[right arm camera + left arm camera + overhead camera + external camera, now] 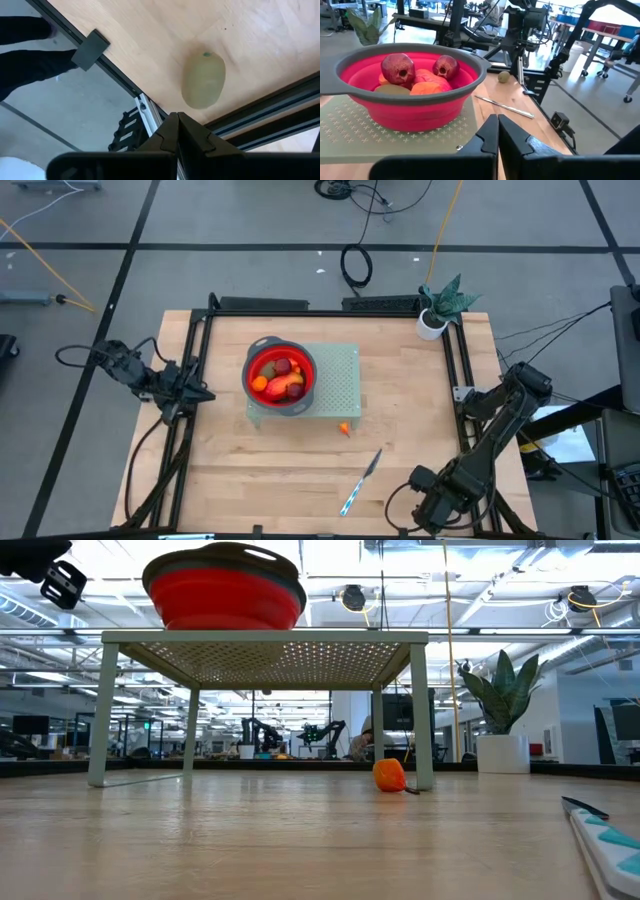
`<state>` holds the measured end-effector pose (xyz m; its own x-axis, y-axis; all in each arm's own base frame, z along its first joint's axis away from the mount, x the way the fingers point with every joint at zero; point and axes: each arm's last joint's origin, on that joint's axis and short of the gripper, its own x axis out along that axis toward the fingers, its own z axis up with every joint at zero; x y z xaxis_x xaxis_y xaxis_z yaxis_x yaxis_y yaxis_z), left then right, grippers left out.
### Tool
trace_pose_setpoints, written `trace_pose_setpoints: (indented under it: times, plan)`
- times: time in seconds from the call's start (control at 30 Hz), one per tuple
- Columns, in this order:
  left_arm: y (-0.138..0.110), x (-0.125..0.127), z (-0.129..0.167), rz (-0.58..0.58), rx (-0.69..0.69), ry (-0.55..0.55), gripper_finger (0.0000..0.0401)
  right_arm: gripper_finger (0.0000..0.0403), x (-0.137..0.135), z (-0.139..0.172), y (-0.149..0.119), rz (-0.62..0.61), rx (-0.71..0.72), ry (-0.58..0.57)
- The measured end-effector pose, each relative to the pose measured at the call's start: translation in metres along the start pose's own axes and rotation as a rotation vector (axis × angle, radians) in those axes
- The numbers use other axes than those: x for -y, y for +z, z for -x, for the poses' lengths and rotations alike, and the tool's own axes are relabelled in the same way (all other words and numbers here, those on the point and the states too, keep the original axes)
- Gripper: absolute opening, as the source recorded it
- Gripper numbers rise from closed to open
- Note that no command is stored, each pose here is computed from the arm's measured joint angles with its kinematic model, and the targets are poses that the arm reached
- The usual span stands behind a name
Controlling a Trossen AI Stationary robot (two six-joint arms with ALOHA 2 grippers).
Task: Pick & Place Fruit
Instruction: Put the kiwi into the red strainer bowl on the shelf
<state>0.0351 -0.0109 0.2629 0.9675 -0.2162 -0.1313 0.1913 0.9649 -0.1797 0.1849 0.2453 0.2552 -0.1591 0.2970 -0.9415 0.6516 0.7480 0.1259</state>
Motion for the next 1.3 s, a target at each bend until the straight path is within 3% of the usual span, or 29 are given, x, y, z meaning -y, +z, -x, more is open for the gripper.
trace_pose_setpoints:
  times: [0.3, 0.53, 0.9, 1.1, 1.3]
  plan:
    - [-0.011, 0.001, -0.008, -0.031, -0.033, -0.004, 0.0009, 0.0047, -0.001, 0.000, 0.000, -0.045, -0.002, 0.010]
    - [-0.022, 0.005, -0.020, -0.022, -0.026, -0.073, 0.0010, 0.0130, -0.006, 0.000, -0.001, -0.030, -0.004, 0.056]
    - [-0.032, 0.006, -0.028, 0.010, -0.030, -0.093, 0.0010, 0.0258, -0.006, -0.001, -0.005, -0.040, -0.007, 0.059]
    - [-0.030, 0.007, -0.028, 0.013, -0.014, -0.097, 0.0002, 0.0286, 0.000, -0.016, -0.001, -0.067, -0.010, 0.033]
    - [-0.029, 0.007, -0.028, 0.020, -0.004, -0.100, 0.0015, 0.0284, 0.011, -0.040, 0.005, -0.108, -0.077, -0.008]
